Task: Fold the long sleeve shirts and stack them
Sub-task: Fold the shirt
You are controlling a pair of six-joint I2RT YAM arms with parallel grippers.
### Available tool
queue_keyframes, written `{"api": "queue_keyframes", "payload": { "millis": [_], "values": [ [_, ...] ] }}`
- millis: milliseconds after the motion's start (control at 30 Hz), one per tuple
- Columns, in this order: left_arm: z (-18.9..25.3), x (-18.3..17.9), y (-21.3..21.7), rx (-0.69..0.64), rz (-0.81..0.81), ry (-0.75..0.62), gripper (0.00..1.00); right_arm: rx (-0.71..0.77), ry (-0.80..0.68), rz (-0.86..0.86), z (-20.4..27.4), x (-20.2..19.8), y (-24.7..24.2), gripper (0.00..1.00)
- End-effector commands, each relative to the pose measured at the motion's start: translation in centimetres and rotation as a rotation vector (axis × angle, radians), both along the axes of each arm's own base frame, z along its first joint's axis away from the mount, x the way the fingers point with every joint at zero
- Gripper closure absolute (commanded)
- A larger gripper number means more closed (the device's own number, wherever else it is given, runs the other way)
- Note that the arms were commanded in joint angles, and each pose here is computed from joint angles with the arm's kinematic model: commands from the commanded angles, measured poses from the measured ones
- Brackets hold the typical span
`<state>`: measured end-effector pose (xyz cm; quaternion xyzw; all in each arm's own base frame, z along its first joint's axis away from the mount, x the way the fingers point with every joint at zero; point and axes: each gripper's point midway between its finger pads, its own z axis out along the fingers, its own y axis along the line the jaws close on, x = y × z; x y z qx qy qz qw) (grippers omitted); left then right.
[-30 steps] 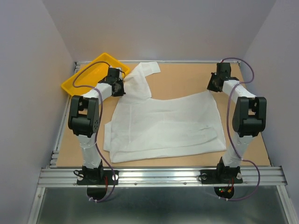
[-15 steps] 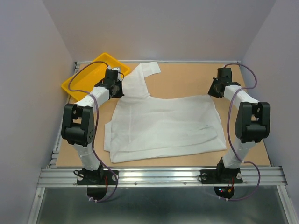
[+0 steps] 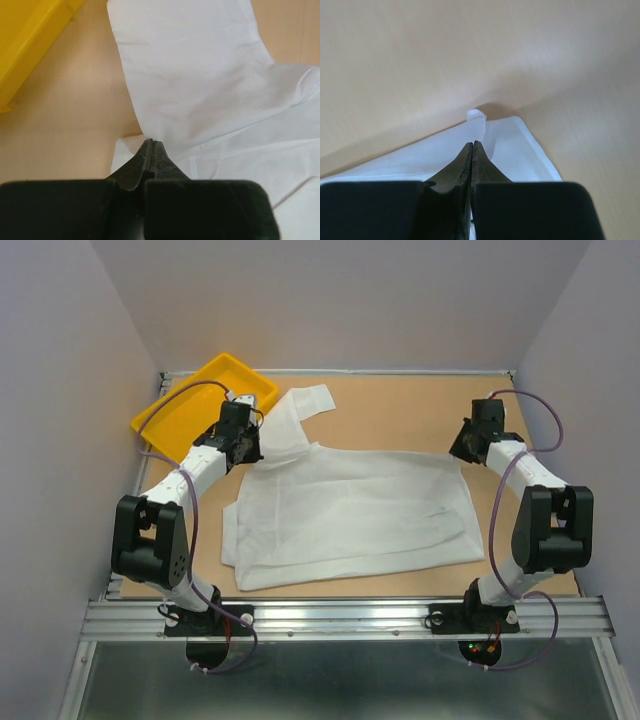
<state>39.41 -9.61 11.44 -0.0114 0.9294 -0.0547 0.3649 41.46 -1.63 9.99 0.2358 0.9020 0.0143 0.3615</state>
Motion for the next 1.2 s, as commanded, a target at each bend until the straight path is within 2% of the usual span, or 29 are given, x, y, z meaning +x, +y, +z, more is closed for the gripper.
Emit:
{"api": "queue_keyframes", "payload": {
  "millis": [0, 333, 600, 967, 1167],
  "values": [
    [-0.1, -2.1, 0.5, 0.027, 0.010, 0.017, 1.00, 0.015, -0.010, -0.025, 0.0, -1.3, -0.2, 0.99],
    [-1.3, -5.2, 1.7, 0.030, 0.076, 0.075, 1.00, -0.002, 0.032, -0.103, -1.5, -4.7, -1.1, 0.99],
    [-1.9, -7.1, 2.2, 0.040, 0.077, 0.108, 0.99, -0.040, 0.031, -0.165, -1.5, -5.8, -2.3, 0.99],
    [-1.0, -8.2, 1.3, -0.014, 0.076, 0.097, 0.97, -0.046, -0.002, -0.185, -0.3, -6.9, -2.5, 1.00],
    [-2.0, -9.8, 0.4, -0.072, 0.090, 0.202, 0.96, 0.003, 0.035, -0.183, -1.8, -8.3, -1.7, 0.99]
  ]
}}
